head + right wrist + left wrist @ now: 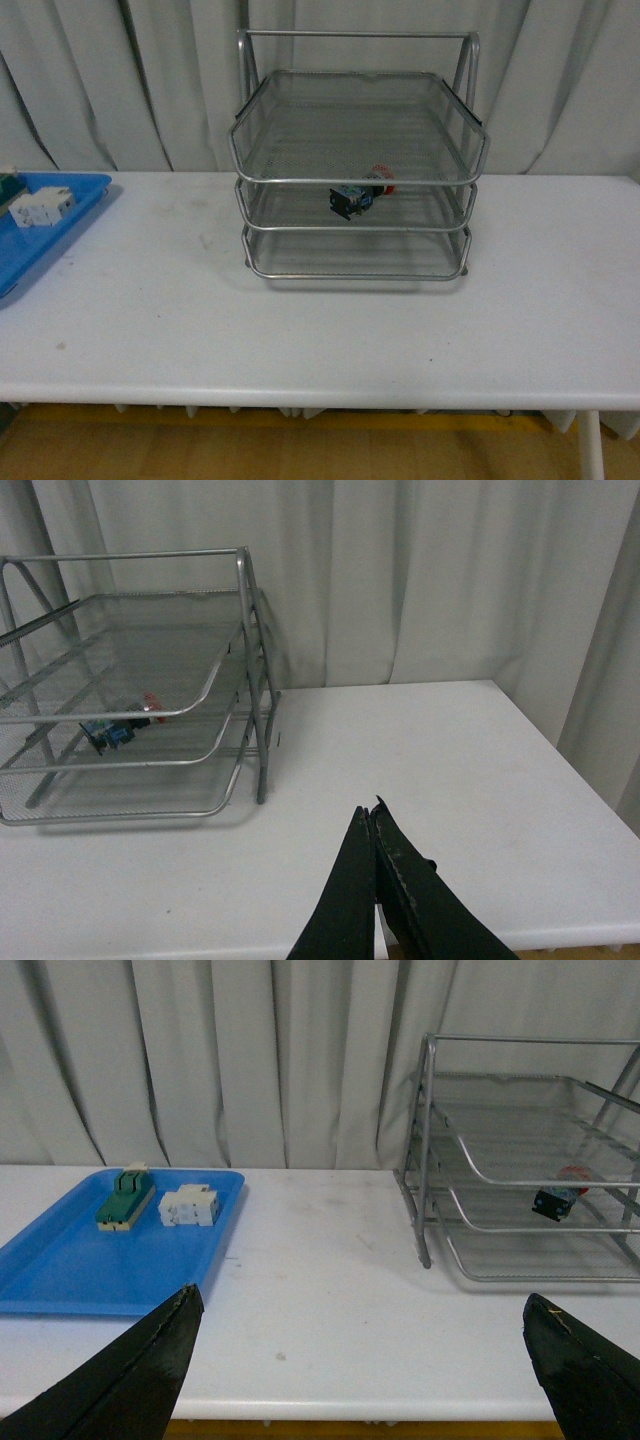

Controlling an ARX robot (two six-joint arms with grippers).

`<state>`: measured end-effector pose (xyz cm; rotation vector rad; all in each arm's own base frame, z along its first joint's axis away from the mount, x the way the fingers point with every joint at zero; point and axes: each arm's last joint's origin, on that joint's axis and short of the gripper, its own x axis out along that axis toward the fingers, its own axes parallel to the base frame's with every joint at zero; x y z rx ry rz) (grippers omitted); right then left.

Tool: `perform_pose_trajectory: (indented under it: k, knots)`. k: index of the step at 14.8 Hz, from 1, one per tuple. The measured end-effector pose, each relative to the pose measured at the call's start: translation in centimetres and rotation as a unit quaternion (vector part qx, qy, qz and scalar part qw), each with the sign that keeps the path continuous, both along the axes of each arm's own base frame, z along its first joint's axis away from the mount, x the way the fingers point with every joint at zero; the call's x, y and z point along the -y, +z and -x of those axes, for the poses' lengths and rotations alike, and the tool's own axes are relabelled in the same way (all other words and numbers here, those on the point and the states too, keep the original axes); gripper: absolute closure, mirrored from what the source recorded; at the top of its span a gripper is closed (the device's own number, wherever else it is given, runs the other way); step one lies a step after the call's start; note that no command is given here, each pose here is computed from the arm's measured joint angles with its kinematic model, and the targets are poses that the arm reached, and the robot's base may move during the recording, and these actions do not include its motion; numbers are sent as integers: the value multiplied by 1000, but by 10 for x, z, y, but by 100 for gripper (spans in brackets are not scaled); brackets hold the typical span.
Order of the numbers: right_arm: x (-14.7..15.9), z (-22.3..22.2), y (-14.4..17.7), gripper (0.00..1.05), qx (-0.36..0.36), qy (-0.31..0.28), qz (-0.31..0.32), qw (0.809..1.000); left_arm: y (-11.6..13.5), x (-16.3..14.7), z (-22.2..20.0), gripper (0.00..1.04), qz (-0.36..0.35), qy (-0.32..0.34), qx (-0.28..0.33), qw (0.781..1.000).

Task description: Place button on rack with both arms

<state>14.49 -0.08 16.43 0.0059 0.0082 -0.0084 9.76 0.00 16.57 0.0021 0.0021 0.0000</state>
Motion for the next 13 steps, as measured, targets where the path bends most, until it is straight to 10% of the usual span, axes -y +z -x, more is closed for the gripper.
perform_pose_trajectory:
  k: [13]
  knots:
    - [0,32,6,103,11,0,0,1000,0,0,0,7,0,0,0,1000]
